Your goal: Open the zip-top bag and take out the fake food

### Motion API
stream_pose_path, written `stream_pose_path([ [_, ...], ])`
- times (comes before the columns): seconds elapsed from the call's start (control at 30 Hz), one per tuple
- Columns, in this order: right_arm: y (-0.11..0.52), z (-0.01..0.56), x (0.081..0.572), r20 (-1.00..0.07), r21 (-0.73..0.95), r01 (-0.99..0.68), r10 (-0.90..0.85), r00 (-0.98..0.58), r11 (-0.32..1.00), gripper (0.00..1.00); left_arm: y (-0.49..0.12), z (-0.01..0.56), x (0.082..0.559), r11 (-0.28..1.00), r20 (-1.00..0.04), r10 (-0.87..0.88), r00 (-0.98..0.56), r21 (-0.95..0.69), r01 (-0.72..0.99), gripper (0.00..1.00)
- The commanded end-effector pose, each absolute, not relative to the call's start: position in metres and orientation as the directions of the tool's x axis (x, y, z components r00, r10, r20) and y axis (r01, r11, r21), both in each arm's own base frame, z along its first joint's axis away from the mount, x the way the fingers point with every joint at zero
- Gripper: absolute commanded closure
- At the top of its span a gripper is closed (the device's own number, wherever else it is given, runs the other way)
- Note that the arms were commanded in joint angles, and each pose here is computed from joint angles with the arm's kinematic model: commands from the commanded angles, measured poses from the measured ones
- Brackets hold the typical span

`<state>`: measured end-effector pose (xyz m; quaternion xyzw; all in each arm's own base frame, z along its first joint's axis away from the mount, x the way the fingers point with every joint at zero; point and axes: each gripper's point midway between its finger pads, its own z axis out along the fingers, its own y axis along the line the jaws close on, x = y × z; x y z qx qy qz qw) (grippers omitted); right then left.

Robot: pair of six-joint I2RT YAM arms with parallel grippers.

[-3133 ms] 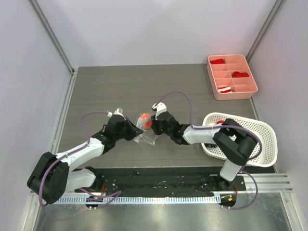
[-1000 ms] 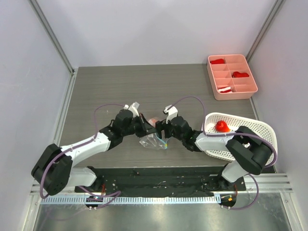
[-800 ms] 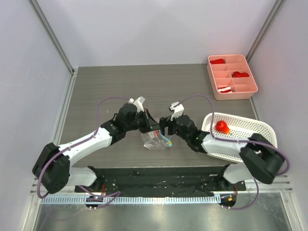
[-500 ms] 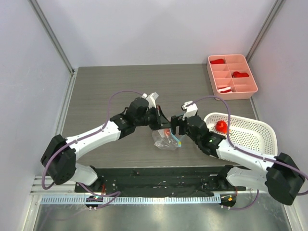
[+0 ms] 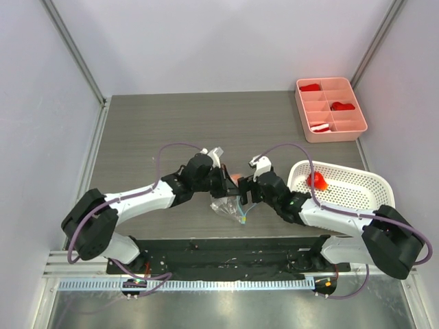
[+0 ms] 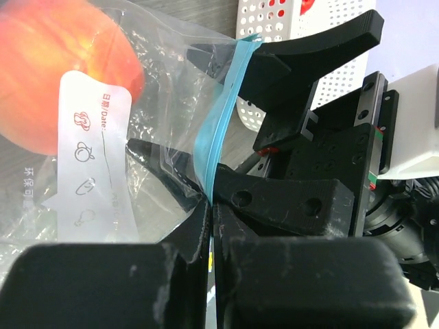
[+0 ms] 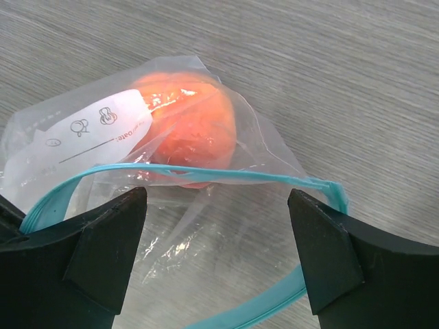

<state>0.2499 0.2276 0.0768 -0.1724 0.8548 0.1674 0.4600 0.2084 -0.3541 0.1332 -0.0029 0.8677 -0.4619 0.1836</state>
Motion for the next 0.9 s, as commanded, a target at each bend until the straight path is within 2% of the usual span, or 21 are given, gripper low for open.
stream_pose_path([
  [0.0, 0.262, 0.118, 0.259, -0.903, 0.211, -0.523, -0.040, -0.428, 0.826, 0.09, -0.347, 0.163, 0.225, 0.571, -0.420, -0.226, -0.879, -0.788, 0.230, 0.96],
  [0.07, 0.262, 0.118, 0.260, -0.905, 0.207, -0.522, -0.040, -0.423, 0.828, 0.09, -0.342, 0.166, 0.224, 0.584, -0.438, -0.213, -0.874, -0.774, 0.245, 0.82],
  [0.1, 0.263, 0.115, 0.260, -0.903, 0.207, -0.524, -0.045, -0.427, 0.826, 0.09, -0.340, 0.169, 0.223, 0.585, -0.444, -0.213, -0.870, -0.771, 0.251, 0.71],
  [0.17, 0.265, 0.114, 0.260, -0.900, 0.211, -0.528, -0.047, -0.433, 0.823, 0.09, -0.331, 0.171, 0.224, 0.594, -0.452, -0.221, -0.864, -0.765, 0.248, 0.60],
  [0.2, 0.265, 0.113, 0.261, -0.900, 0.210, -0.526, -0.048, -0.434, 0.824, 0.09, -0.327, 0.180, 0.224, 0.580, -0.460, -0.237, -0.856, -0.773, 0.256, 0.29],
  [0.23, 0.265, 0.110, 0.261, -0.897, 0.209, -0.527, -0.052, -0.438, 0.824, 0.09, -0.318, 0.184, 0.233, 0.579, -0.464, -0.265, -0.845, -0.777, 0.246, 0.24],
  [0.27, 0.266, 0.107, 0.258, -0.894, 0.214, -0.535, -0.057, -0.444, 0.817, 0.09, -0.311, 0.183, 0.232, 0.577, -0.459, -0.274, -0.845, -0.781, 0.237, 0.23],
  [0.37, 0.268, 0.108, 0.257, -0.901, 0.224, -0.546, -0.042, -0.432, 0.807, 0.09, -0.285, 0.200, 0.247, 0.553, -0.464, -0.344, -0.817, -0.803, 0.223, 0.24],
  [0.47, 0.273, 0.107, 0.261, -0.905, 0.218, -0.553, -0.045, -0.423, 0.804, 0.09, -0.269, 0.213, 0.263, 0.537, -0.460, -0.400, -0.793, -0.818, 0.205, 0.37],
  [0.5, 0.274, 0.105, 0.262, -0.903, 0.214, -0.551, -0.052, -0.427, 0.806, 0.09, -0.268, 0.215, 0.266, 0.535, -0.460, -0.399, -0.793, -0.819, 0.205, 0.48],
  [0.57, 0.276, 0.099, 0.264, -0.897, 0.212, -0.548, -0.062, -0.438, 0.809, 0.09, -0.270, 0.205, 0.279, 0.563, -0.441, -0.385, -0.811, -0.808, 0.172, 0.57],
  [0.6, 0.276, 0.099, 0.265, -0.898, 0.211, -0.547, -0.060, -0.436, 0.810, 0.09, -0.272, 0.196, 0.284, 0.582, -0.435, -0.363, -0.824, -0.797, 0.165, 0.66],
  [0.7, 0.279, 0.098, 0.266, -0.896, 0.227, -0.547, -0.047, -0.441, 0.806, 0.10, -0.289, 0.165, 0.293, 0.588, -0.352, -0.298, -0.887, -0.800, 0.120, 0.81],
  [0.8, 0.280, 0.096, 0.266, -0.895, 0.232, -0.544, -0.042, -0.443, 0.807, 0.11, -0.295, 0.137, 0.301, 0.602, -0.304, -0.296, -0.905, -0.796, 0.070, 0.84],
  [0.87, 0.282, 0.095, 0.266, -0.896, 0.229, -0.552, -0.048, -0.442, 0.802, 0.12, -0.294, 0.127, 0.308, 0.629, -0.310, -0.300, -0.902, -0.776, 0.057, 0.84],
])
